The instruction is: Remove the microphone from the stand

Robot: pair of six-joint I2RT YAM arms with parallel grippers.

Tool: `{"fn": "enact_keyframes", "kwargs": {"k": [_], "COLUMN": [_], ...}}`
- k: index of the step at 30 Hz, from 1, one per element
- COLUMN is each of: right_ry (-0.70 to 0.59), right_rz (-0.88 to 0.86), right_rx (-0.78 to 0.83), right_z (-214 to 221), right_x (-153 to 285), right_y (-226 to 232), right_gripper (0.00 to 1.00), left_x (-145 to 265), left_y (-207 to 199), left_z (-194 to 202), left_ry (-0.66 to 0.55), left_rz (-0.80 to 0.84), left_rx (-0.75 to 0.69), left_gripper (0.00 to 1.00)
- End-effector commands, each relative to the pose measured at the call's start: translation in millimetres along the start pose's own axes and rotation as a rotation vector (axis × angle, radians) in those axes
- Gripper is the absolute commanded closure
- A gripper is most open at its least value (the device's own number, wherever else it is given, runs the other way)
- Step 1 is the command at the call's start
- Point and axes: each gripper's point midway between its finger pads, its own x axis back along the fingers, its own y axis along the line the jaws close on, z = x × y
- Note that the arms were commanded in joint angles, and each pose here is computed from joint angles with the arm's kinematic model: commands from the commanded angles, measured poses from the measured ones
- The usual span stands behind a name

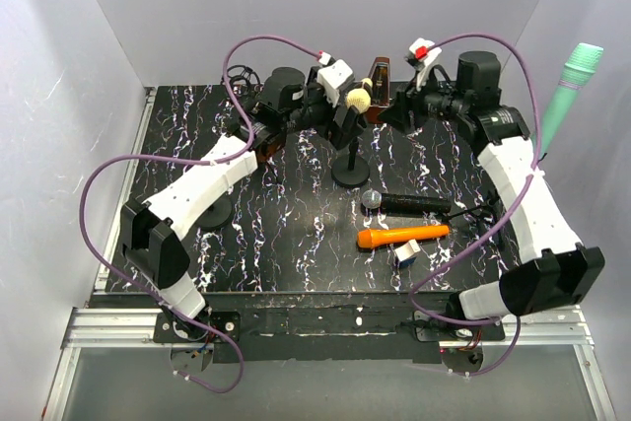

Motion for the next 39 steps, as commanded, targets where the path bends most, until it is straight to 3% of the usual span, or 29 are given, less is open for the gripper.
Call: {"fn": "enact_keyframes", "kwargs": {"k": [1,3,8,13,16,21,29,34,39], "right_ry": [-0.074,-0.059,0.015,-0.030,-0.056,-0.079,-0.058,-0.048,0.022], "right_rz": [-0.108,-0.128,-0.154,-0.174,-0.172,-0.194,-0.186,-0.151,-0.199], "right_rx": [0.334,0.416,0.447,0.593,0.662,0.631,0.526,0.474,0.428], "right_z": [-38,-41,-41,-52,-53,-59,-53,-60,-55], "right_x": [-13,-22,-49,-67,-70,-74,-81,-68,-49], "right_y": [22,29,39,49,51,56,56,56,60], "right_gripper": [0.41,0.40,0.40,0.45,0.47,0.54,0.53,0.48,0.37], "left_x": [35,47,63,70,63,51,65,60,46], "left_y": [-12,-21,-25,-28,-9,5,5,14,36], "left_z": [-30,-35,-33,-12,-8,-9,-1,3,1], "left_ry": [-0.064,-0.069,-0.078,-0.097,-0.100,-0.108,-0.129,-0.176,-0.227], "left_rz": [0.009,0.052,0.071,0.075,0.026,0.023,0.034,0.068,0.056], "left_rx": [-0.060,-0.071,0.007,0.022,0.035,0.017,-0.021,-0.069,-0.074], "left_gripper": [0.02,0.02,0.02,0.02,0.02,0.02,0.02,0.02,0.02]}}
